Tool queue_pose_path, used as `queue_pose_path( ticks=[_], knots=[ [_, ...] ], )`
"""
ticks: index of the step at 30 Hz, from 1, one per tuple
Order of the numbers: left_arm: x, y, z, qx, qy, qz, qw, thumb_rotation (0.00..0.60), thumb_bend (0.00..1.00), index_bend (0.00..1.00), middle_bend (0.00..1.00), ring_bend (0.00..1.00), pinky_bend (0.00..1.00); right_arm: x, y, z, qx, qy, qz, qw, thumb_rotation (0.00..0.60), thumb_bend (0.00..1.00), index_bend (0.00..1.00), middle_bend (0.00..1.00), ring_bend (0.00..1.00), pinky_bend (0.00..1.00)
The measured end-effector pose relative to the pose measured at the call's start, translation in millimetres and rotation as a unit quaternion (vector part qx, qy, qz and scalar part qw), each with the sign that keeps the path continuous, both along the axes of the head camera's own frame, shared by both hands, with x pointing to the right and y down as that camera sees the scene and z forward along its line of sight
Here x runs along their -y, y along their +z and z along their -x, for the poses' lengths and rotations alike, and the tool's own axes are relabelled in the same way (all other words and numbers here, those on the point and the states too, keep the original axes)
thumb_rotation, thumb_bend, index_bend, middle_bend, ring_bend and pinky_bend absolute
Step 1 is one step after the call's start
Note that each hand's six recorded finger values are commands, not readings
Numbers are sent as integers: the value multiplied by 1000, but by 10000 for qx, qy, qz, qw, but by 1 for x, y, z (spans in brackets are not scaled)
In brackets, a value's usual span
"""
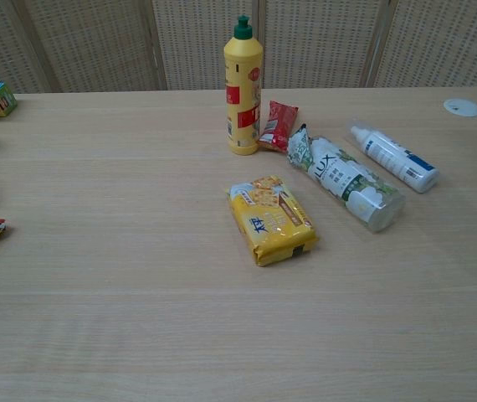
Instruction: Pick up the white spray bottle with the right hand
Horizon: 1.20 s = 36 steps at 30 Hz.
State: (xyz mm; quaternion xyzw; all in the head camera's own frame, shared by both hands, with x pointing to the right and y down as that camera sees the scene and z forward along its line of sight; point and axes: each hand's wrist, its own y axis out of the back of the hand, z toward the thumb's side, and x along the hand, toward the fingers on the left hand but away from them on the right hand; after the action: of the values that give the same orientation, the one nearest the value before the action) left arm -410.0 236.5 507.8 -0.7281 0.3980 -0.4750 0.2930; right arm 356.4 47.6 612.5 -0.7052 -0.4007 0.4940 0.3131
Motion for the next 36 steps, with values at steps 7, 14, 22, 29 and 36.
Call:
queue_pose_path(
  ticks=[7,14,22,29,36],
  knots=[
    [4,4,-3,-10,14,15,10000,600,313,0,0,0,0,3,1,-1,0,42,0,10000,600,294,0,0,0,0],
    [9,5,-1,74,57,30,10000,600,311,0,0,0,0,-1,1,-4,-9,68,21,10000,600,295,0,0,0,0],
    [20,7,-2,98,118,63,9999,600,313,0,0,0,0,-9,-3,-17,-219,155,27,9996,600,296,0,0,0,0],
    [28,17,-6,73,135,141,9998,600,312,0,0,0,0,-22,-9,-34,-445,247,112,9986,600,296,0,0,0,0],
    [34,23,-19,33,280,169,9995,600,313,0,0,0,0,-34,4,-24,-379,122,478,9981,600,295,0,0,0,0]
  ],
)
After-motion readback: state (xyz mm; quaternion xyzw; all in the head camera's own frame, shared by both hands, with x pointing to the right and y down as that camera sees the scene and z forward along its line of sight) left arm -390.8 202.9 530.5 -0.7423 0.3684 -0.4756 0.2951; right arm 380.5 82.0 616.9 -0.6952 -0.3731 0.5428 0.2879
